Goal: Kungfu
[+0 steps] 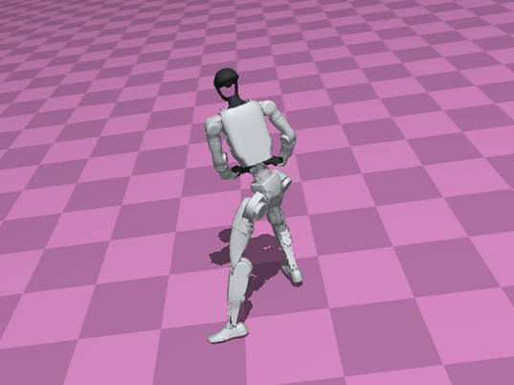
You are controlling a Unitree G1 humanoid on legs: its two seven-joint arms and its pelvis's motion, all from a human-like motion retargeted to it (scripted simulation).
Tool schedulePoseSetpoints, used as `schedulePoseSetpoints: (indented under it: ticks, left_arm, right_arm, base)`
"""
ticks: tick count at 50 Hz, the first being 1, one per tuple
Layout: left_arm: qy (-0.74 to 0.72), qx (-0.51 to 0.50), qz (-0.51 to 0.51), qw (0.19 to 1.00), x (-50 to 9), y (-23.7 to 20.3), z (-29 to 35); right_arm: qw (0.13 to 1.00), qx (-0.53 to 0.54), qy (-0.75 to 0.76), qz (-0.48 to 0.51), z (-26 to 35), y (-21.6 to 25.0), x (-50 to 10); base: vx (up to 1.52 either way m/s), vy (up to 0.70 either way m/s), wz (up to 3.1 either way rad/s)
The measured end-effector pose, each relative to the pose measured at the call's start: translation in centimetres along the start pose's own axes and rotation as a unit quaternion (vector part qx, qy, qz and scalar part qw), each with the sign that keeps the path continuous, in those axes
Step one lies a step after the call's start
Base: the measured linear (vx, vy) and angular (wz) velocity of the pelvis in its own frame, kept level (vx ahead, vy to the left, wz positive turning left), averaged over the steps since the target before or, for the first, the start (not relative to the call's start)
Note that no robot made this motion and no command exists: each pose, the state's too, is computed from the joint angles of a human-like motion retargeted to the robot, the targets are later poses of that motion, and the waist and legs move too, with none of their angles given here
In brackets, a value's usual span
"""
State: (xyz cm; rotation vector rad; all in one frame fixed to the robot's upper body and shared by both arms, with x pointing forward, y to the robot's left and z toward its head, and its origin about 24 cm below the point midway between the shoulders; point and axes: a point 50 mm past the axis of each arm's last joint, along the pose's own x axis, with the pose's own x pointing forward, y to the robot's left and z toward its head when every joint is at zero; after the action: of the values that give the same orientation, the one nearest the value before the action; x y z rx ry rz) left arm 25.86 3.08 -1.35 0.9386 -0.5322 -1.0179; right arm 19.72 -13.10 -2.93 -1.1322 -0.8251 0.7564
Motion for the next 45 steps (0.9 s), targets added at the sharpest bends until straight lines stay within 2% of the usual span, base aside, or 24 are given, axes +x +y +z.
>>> schedulePoseSetpoints:
  ticks: [10, 13, 17, 20, 23, 26, 28, 30, 32, 35, 38, 40, 42, 45]
  left_arm:
    - [-0.032, 0.005, -0.005, 0.999, 0.2, 1.5, 0.7]
    - [-0.03, 0.01, -0.004, 0.999, -0.2, 3.7, 0.2]
    - [-0.015, 0.054, 0.035, 0.998, -1.6, 8.6, -0.4]
    - [-0.018, 0.108, 0.125, 0.986, -3.0, 13.1, 0.2]
    - [-0.057, 0.158, 0.234, 0.958, -4.3, 18.2, 2.4]
    - [-0.112, 0.209, 0.322, 0.917, -5.5, 23.0, 5.9]
    - [-0.142, 0.23, 0.364, 0.891, -7.0, 25.8, 8.6]
    - [-0.156, 0.234, 0.39, 0.877, -9.4, 27.7, 10.6]
    - [-0.164, 0.241, 0.433, 0.853, -12.6, 28.5, 12.1]
    - [-0.174, 0.287, 0.519, 0.786, -16.5, 28.5, 13.7]
    - [-0.155, 0.331, 0.549, 0.752, -17.6, 28.6, 14.0]
    - [-0.138, 0.348, 0.551, 0.746, -17.7, 28.5, 13.9]
    - [-0.133, 0.352, 0.551, 0.745, -17.8, 28.4, 13.7]
    - [-0.118, 0.347, 0.551, 0.749, -17.8, 28.1, 12.8]
  right_arm:
    - [0.991, 0.09, 0.085, -0.052, 1.1, 0.1, -0.7]
    - [0.971, 0.169, 0.17, -0.007, 0.9, 0.7, -1.4]
    - [0.889, 0.349, 0.293, 0.04, 0.8, -0.3, -6.4]
    - [0.802, 0.487, 0.345, -0.035, 1.6, -2.9, -11.9]
    - [0.672, 0.595, 0.393, -0.203, 2.9, -5.5, -17.6]
    - [0.582, 0.585, 0.412, -0.386, 3.5, -5.8, -19.7]
    - [0.543, 0.59, 0.414, -0.431, 1.4, -2.2, -16.7]
    - [0.498, 0.644, 0.394, -0.426, -2.4, 1.9, -10.2]
    - [0.438, 0.744, 0.362, -0.353, -6.6, 3.9, -3.8]
    - [0.331, 0.856, 0.363, -0.162, -6.8, 5.1, 0.5]
    - [0.271, 0.832, 0.366, -0.316, -8.6, 3.2, 2.3]
    - [0.247, 0.846, 0.299, -0.366, -8.3, 2.7, 5.0]
    - [0.257, 0.875, 0.25, -0.326, -7.4, 2.5, 7.0]
    - [0.289, 0.883, 0.272, -0.251, -6.2, 3.4, 7.7]
  base:
    - [0.12, 0.18, 0.05]
    - [0.18, 0.4, 0.35]
    - [0.28, 0.53, 0.52]
    - [0.36, 0.65, 0.63]
    - [0.49, 0.95, 0.89]
    - [0.65, 0.88, 0.87]
    - [0.68, 0.77, 0.78]
    - [0.49, 0.79, 0.25]
    - [0.5, 1.06, -0.19]
    - [0.34, 0.79, -0.28]
    - [0.27, 0.33, 0.32]
    - [0.19, 0.06, 0.47]
    - [0.15, 0.06, 0.45]
    - [0.11, 0.0, 0.26]
